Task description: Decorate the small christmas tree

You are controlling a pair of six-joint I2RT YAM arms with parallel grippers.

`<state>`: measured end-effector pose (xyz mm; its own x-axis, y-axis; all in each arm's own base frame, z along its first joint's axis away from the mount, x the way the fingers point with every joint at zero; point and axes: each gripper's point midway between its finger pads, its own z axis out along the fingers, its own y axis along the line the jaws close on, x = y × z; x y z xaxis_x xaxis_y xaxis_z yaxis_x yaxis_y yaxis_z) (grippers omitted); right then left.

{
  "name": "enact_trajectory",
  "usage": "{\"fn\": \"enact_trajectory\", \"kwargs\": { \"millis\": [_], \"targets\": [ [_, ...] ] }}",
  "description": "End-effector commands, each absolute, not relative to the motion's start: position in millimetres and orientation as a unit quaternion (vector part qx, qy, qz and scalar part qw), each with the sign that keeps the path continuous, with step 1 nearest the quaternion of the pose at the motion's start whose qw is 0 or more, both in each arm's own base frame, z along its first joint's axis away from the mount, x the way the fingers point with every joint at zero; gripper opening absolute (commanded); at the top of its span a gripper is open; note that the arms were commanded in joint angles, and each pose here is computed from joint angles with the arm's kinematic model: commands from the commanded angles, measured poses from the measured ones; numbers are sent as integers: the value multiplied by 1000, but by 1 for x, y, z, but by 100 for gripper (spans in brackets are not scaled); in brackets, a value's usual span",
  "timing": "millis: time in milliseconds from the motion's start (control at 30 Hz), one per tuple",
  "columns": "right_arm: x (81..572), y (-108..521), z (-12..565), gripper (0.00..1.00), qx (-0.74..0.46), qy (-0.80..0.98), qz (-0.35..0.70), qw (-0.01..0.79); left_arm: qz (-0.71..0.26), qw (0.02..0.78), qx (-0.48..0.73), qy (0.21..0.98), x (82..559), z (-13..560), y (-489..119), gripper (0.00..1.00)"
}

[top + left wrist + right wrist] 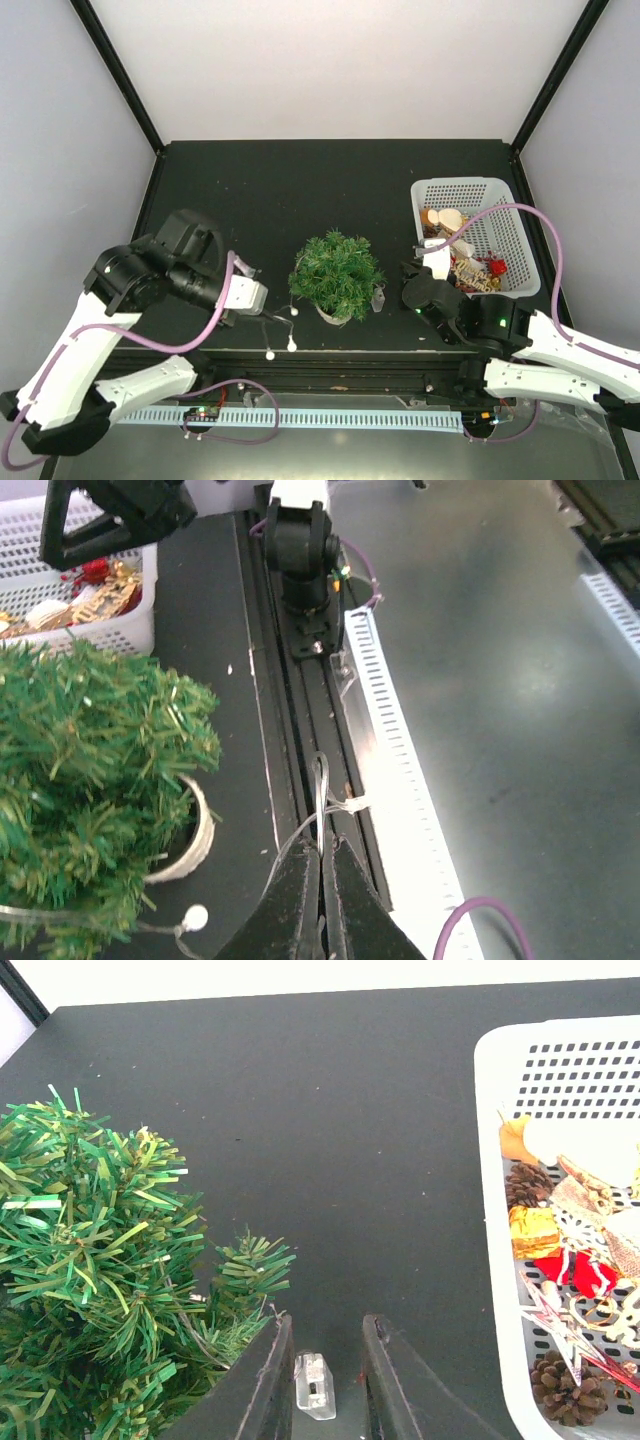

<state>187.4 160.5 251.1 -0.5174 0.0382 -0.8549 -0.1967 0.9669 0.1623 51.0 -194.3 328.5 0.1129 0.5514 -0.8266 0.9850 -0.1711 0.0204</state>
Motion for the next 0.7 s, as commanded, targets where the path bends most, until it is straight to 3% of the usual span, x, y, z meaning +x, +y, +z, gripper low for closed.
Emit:
{"fn": "enact_trajectory", "kwargs": {
  "millis": [0, 267, 667],
  "targets": [
    [192, 152, 265, 22, -22, 852, 115, 510, -391, 308, 679, 540, 51, 357, -213, 1],
    [198, 142, 272, 23, -4, 843, 92, 530, -381, 310, 713, 500, 55, 389, -246, 2],
    [208, 132, 275, 23, 16, 840, 84, 536, -307, 279, 795, 442, 50, 375, -323, 1]
  ]
}}
